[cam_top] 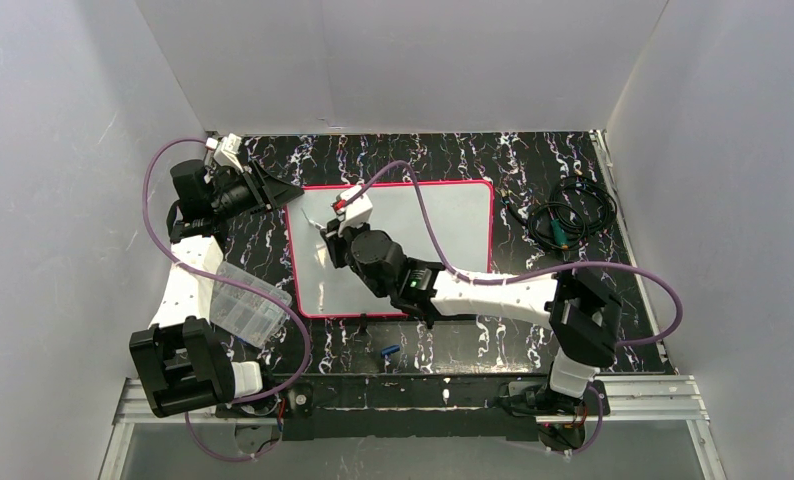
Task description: Write a sentence on the whiteboard
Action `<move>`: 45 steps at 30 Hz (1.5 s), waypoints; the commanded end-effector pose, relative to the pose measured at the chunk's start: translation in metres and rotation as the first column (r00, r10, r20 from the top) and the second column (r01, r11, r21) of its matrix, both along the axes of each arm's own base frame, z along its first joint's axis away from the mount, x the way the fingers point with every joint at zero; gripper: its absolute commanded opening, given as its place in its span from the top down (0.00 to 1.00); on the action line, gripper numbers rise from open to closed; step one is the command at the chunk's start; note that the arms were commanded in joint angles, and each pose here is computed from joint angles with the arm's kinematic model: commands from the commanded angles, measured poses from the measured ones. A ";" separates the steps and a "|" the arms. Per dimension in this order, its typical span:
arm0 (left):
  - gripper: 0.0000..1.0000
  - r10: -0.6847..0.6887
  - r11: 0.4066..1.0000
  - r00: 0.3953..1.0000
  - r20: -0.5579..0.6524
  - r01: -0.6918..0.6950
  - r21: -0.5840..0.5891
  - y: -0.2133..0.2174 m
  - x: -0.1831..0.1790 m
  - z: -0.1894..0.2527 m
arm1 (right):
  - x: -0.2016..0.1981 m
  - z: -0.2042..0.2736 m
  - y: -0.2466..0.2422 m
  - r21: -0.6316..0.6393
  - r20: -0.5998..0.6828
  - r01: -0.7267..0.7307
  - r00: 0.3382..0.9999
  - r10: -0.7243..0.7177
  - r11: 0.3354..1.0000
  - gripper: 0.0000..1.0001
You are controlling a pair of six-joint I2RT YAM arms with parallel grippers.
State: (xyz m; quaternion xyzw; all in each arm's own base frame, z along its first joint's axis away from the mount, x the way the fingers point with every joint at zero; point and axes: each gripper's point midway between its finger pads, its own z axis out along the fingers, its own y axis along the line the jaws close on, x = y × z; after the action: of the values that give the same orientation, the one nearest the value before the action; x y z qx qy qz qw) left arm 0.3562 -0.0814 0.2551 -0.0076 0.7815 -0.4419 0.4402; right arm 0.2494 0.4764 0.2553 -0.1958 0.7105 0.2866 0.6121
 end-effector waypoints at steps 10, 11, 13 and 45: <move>0.57 -0.036 0.999 0.999 0.026 0.036 -0.005 -0.006 -0.010 0.008 | 0.000 0.059 -0.011 0.169 0.086 0.021 0.996 -0.036 0.985 0.99; 0.57 -0.036 0.999 0.999 0.025 0.036 -0.005 -0.007 -0.010 0.008 | 0.002 0.059 -0.010 0.167 0.088 0.028 0.995 -0.043 0.986 0.99; 0.57 -0.038 0.999 0.999 0.024 0.038 -0.005 -0.007 -0.010 0.008 | 0.004 0.058 -0.010 0.163 0.090 0.040 0.994 -0.055 0.986 0.99; 0.57 -0.041 0.999 0.999 0.028 0.041 -0.006 -0.008 -0.011 0.010 | 0.000 0.009 0.001 0.057 0.008 0.021 1.000 -0.021 0.998 0.99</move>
State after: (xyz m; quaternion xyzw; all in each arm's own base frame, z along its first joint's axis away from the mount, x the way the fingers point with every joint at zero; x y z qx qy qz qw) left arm 0.3559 -0.0818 0.2544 -0.0077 0.7818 -0.4424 0.4393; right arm 0.2531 0.4694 0.2638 -0.1743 0.7041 0.2852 0.6265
